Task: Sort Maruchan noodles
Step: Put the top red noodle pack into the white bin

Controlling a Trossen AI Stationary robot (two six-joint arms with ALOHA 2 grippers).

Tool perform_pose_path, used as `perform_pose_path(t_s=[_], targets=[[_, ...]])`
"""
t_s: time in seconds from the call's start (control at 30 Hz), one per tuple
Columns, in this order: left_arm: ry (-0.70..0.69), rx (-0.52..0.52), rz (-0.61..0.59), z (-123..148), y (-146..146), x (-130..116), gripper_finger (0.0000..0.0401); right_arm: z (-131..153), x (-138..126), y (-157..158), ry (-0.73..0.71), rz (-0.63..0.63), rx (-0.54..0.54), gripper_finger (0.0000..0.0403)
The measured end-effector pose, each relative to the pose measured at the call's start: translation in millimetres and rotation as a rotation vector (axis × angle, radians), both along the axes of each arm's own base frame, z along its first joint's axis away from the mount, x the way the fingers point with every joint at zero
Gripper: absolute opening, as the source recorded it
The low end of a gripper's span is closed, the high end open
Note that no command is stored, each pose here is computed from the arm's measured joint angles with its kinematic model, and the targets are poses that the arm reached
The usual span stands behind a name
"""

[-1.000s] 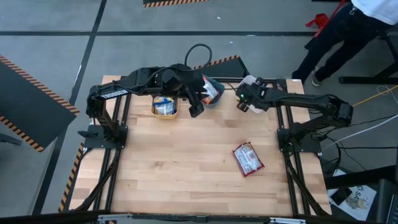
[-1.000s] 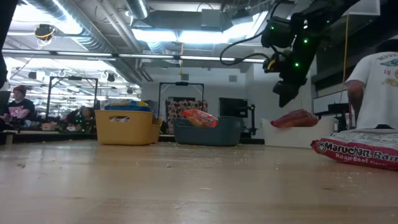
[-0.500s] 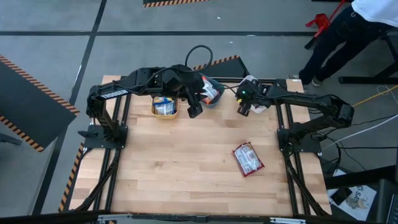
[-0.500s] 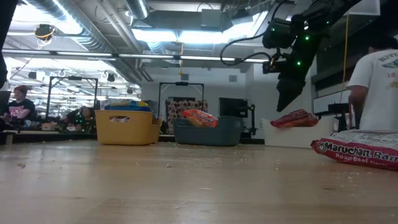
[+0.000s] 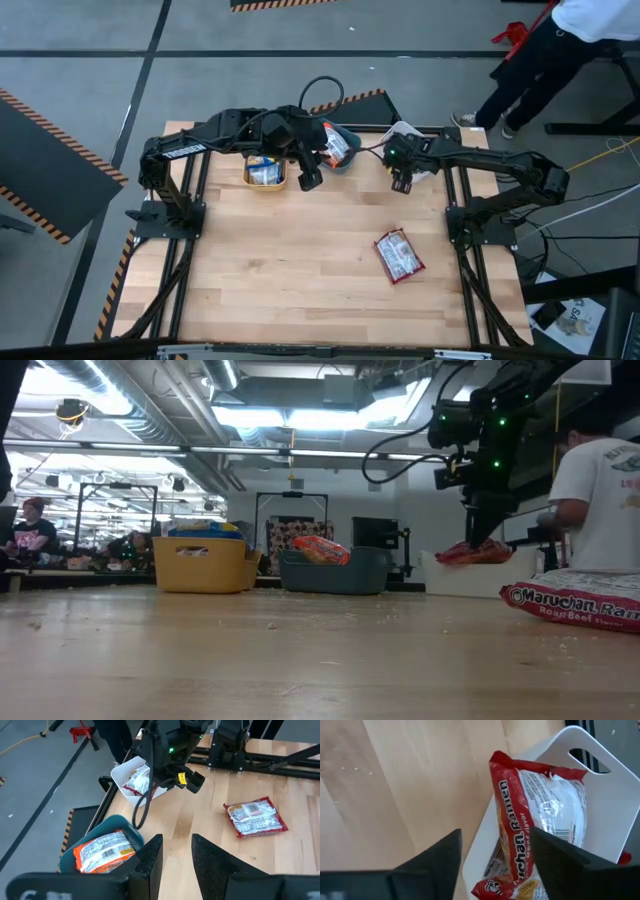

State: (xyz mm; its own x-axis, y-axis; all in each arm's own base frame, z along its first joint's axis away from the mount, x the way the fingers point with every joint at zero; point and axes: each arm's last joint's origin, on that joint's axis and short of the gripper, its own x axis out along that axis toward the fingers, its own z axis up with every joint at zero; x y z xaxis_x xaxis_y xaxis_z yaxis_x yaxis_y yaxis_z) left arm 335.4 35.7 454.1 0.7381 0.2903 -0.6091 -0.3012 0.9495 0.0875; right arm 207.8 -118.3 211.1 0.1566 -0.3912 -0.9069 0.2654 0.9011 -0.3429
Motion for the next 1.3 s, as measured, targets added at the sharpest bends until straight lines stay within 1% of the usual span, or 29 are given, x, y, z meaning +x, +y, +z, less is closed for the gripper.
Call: perform_pose_path(t_s=[0.1,0.2,0.23,0.3,0.37,0.53,0.67,0.77,0.9,1.0,1.2,1.3], targets=[[0.000,0.000,0.000,0,0,0,0.0096,0,0,0,0.006,-0.001,-0.010,0.0268],[0.000,0.000,0.000,0,0,0,0.0096,1,-1,-2,0.043,-0.040,-0.087,0.0308],[0.000,0.000,0.000,0,0,0,0.0096,1,-2,-3,0.048,-0.059,-0.105,0.0317],[0.000,0.000,0.000,0,0,0,0.0096,1,-2,-3,0.047,-0.063,-0.106,0.0326],[0.001,0.000,0.000,0,0,0,0.0096,3,-2,-2,0.051,-0.059,-0.091,0.0325],[0.016,-0.001,0.000,-1,0,-1,0.0096,15,2,-6,0.034,-0.068,-0.135,0.0302],[0.024,-0.002,0.000,-2,0,-1,0.0096,26,7,-8,0.017,-0.026,-0.146,0.0289],[0.025,-0.001,-0.001,-2,0,-2,0.0096,26,7,-8,0.041,0.039,-0.144,0.0288],[0.050,-0.004,-0.001,-4,0,-3,0.0096,20,9,-8,0.080,0.129,-0.109,0.0296],[0.058,-0.004,0.000,-4,0,-3,0.0096,9,10,-8,0.128,0.156,-0.089,0.0300],[0.068,-0.003,0.006,-5,1,-4,0.0096,-11,12,-13,0.255,0.128,-0.145,0.0295],[0.070,-0.002,0.011,-5,2,-5,0.0096,-15,14,-14,0.262,0.119,-0.155,0.0282]])
